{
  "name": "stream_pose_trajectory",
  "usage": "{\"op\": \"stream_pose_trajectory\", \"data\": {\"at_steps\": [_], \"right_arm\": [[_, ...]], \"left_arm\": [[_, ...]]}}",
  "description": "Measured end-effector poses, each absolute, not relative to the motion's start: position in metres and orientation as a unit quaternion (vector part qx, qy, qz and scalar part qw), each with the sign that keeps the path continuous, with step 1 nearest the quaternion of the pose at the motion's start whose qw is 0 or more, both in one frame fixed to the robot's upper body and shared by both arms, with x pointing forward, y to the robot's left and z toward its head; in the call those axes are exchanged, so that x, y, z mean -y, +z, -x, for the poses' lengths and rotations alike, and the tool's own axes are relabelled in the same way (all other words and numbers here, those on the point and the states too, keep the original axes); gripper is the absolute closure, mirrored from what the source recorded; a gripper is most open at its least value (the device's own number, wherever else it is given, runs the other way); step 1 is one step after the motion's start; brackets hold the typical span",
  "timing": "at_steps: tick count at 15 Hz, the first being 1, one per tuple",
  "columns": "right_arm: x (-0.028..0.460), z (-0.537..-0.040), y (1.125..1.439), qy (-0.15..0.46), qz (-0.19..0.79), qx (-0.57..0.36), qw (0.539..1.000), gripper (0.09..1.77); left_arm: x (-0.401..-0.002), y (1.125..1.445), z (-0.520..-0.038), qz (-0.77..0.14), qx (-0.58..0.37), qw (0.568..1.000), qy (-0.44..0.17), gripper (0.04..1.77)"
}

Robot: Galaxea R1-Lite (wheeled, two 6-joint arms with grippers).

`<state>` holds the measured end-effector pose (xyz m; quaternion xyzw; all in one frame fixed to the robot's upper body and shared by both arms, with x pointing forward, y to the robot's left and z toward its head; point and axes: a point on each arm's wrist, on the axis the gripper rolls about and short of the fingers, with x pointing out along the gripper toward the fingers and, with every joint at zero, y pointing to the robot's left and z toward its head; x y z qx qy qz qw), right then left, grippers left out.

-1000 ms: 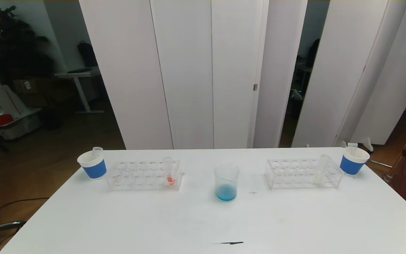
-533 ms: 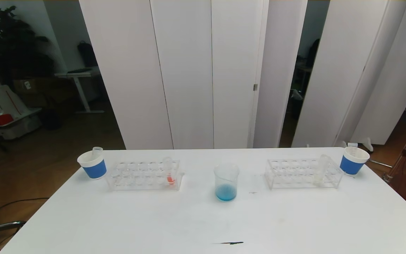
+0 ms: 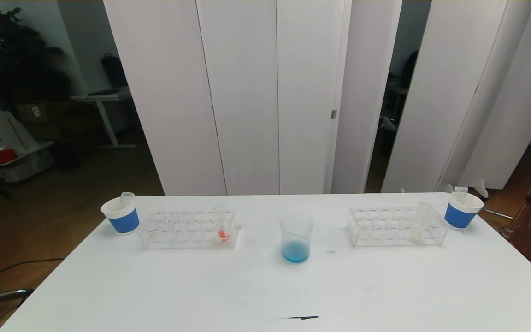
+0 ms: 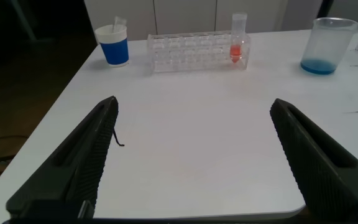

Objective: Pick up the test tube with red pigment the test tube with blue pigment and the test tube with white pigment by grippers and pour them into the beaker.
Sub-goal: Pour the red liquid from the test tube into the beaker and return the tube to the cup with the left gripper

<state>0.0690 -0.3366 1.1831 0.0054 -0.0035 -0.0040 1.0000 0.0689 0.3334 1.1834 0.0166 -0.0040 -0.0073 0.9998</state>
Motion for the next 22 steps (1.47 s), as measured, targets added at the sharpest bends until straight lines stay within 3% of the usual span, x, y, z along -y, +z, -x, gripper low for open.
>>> {"op": "stream_pose_trajectory", "data": {"at_steps": [13,22], "right_arm": [[0.337,-0.069,1.183,-0.004,-0.005,0.004,1.000,0.11],[0.337,-0.069,1.183,-0.004,-0.005,0.003,1.000,0.11]], "left_arm": [[-0.333,1.186,-0.068,-0.015,0.006,1.000,-0.009,0.06],[-0.333,1.233,-0.061,-0.017,0.046,0.999,-0.016,0.06]]}}
